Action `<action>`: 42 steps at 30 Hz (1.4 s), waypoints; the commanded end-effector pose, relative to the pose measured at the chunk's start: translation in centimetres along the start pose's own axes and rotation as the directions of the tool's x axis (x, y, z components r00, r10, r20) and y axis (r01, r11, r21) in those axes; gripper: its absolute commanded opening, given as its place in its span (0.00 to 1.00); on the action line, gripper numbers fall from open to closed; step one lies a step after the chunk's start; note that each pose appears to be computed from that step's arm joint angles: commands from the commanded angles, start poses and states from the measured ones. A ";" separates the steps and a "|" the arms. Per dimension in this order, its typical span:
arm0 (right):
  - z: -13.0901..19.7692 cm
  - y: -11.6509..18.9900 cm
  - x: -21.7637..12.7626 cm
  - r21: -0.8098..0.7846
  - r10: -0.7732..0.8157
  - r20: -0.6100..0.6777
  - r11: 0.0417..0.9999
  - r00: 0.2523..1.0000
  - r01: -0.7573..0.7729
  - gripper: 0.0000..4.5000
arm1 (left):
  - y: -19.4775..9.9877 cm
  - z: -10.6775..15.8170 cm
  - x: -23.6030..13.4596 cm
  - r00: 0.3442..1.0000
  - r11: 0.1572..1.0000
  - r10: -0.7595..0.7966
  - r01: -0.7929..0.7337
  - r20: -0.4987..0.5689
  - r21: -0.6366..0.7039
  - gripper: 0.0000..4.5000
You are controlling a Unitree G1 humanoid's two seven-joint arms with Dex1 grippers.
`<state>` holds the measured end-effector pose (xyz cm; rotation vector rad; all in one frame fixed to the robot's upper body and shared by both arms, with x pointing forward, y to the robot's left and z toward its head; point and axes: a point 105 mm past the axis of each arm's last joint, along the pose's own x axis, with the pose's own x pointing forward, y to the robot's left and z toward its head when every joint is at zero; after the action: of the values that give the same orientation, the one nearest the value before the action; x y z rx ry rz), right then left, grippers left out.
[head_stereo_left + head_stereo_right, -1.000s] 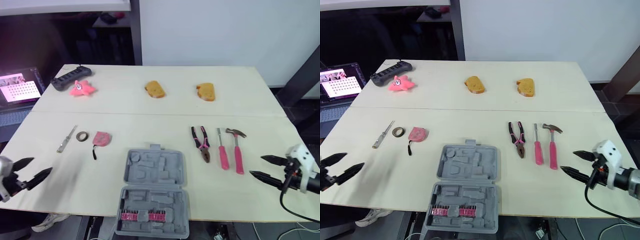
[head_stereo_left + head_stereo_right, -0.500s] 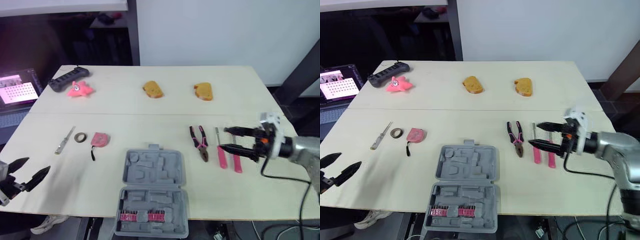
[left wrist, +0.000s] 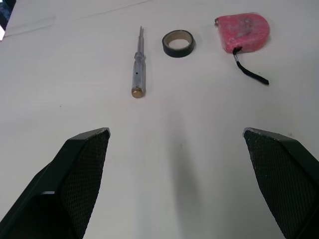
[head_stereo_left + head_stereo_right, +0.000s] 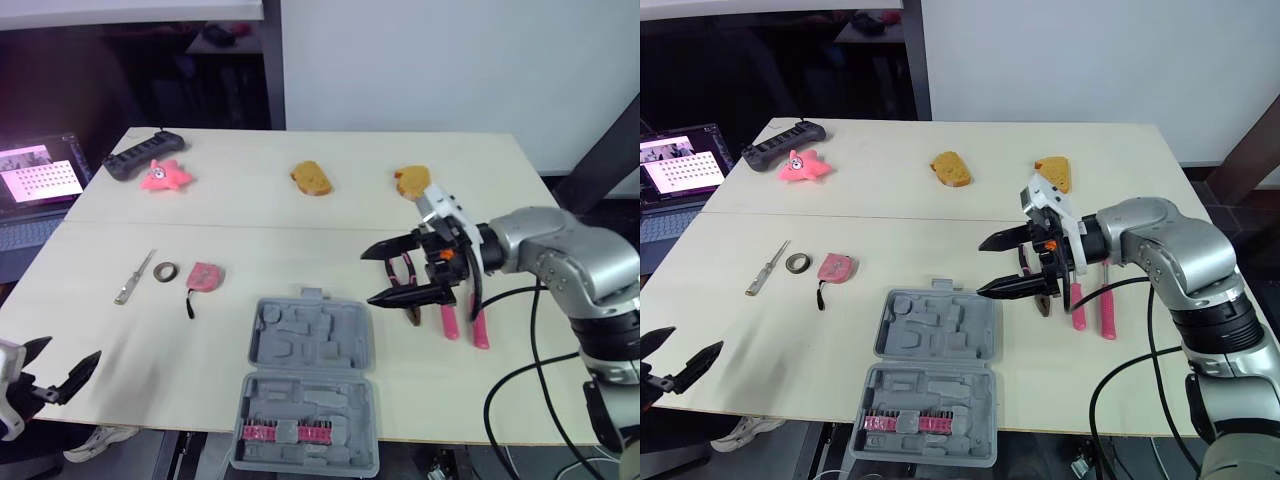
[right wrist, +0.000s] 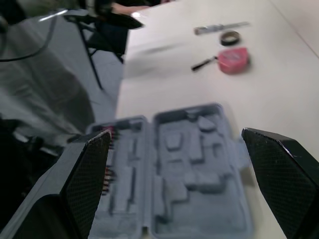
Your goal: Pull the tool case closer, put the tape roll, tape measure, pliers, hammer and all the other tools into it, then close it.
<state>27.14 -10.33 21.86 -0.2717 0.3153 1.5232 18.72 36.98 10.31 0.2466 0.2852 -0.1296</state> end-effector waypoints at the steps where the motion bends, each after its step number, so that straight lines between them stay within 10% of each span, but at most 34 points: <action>1: 1.3 0.8 0.0 -0.061 -0.001 0.013 0.998 1.000 0.001 0.99 | 1.0 2.1 3.1 0.999 0.999 -0.032 0.032 0.008 0.028 1.00; 12: 1.4 2.1 -0.4 -0.029 -0.086 0.042 0.996 0.995 0.087 0.99 | 0.9 5.8 13.1 0.935 0.933 -0.335 0.347 -0.119 0.096 1.00; 15: 0.8 2.6 -0.5 0.001 -0.121 0.049 0.993 0.991 0.121 1.00 | 0.9 5.0 14.2 0.909 0.907 -0.362 0.395 -0.209 0.147 0.80; 17: 0.5 2.8 -0.5 0.015 -0.141 0.053 0.990 0.989 0.141 1.00 | 1.1 5.1 14.9 0.914 0.910 -0.345 0.382 -0.216 0.163 0.59; 39: 0.9 3.3 -0.4 0.012 -0.197 0.084 0.980 0.977 0.197 1.00 | -1.4 3.4 19.2 0.932 0.950 -0.238 0.282 -0.275 0.135 0.59; 42: 0.9 3.3 -0.3 0.020 -0.200 0.086 0.980 0.976 0.199 1.00 | -1.0 3.4 19.3 0.940 0.964 -0.206 0.243 -0.272 0.110 0.40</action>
<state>24.19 -10.29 22.00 -0.2013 0.2611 1.3239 37.76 32.80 7.21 0.3813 0.5652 -0.3823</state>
